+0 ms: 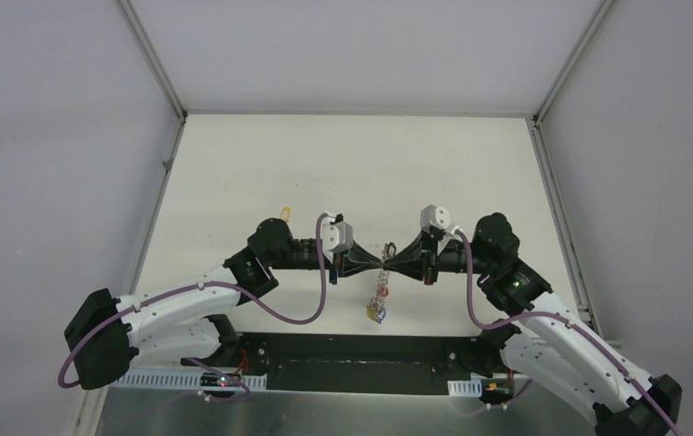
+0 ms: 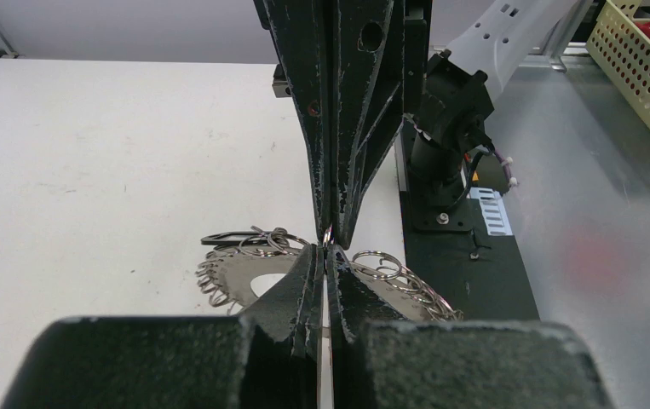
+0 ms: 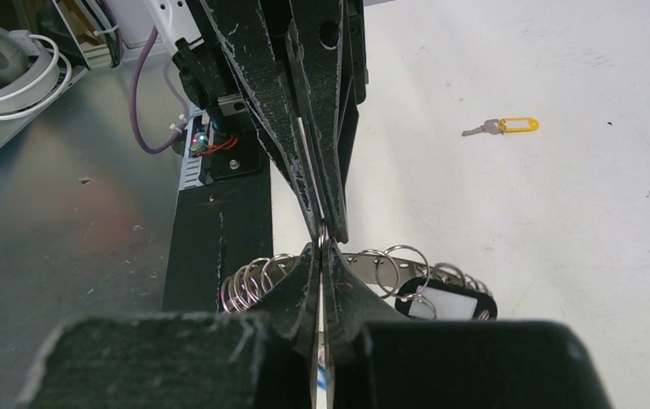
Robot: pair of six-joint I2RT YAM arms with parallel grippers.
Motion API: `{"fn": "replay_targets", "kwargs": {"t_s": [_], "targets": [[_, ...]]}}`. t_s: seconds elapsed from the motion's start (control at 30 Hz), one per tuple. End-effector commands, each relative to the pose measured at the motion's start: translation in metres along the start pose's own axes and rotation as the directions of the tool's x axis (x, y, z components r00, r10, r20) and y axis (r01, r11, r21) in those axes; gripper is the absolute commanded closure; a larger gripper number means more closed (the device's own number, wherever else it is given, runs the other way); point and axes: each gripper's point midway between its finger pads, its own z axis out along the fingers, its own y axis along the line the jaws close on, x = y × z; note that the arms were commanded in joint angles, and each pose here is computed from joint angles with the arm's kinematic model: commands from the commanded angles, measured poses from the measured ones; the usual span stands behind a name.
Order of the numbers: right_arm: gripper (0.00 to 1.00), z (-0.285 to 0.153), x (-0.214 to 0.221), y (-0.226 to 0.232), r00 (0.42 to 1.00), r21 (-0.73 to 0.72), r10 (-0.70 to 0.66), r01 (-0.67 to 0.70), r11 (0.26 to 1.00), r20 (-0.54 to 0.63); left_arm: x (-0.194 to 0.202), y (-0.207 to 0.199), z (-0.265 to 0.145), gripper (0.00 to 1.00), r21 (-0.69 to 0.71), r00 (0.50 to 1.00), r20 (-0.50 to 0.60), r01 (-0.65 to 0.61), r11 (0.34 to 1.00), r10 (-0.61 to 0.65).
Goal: Put the keys on the keyring
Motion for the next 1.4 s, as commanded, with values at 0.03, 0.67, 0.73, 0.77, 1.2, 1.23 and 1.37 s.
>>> {"fn": "replay_targets", "kwargs": {"t_s": [0.03,0.67,0.73,0.77,1.2,1.23,1.37], "targets": [[1.0,0.001,-0.025,0.007,0.995,-0.034,-0.073,0.075,0.997,0.072,-0.027,-0.002,0.007,1.0,0.013,0.997,0.061,-0.042,0.999,0.041],[0.35,0.002,-0.029,0.006,0.998,-0.044,-0.058,0.059,0.997,0.019,-0.034,-0.001,-0.019,1.0,0.008,0.946,-0.314,-0.081,0.997,0.079],[0.38,0.005,-0.031,0.004,0.999,-0.041,-0.045,0.046,0.998,0.019,-0.035,0.001,-0.021,1.0,0.005,0.931,-0.356,-0.082,0.997,0.079],[0.4,0.006,-0.033,0.004,0.999,-0.048,-0.048,0.049,0.998,0.024,-0.036,0.001,-0.022,1.0,0.005,0.924,-0.375,-0.083,0.997,0.079],[0.65,0.023,-0.053,0.008,0.993,-0.087,-0.051,0.061,0.994,0.107,-0.048,0.001,-0.025,1.0,0.022,0.874,-0.481,-0.072,0.997,0.073],[0.67,0.025,-0.051,0.009,0.994,-0.096,-0.047,0.057,0.994,0.103,-0.049,0.001,-0.025,1.0,0.022,0.874,-0.48,-0.073,0.997,0.074],[0.72,0.033,-0.048,0.011,0.994,-0.116,-0.043,0.054,0.992,0.096,-0.05,-0.002,-0.025,1.0,0.03,0.875,-0.478,-0.069,0.997,0.075]]}}
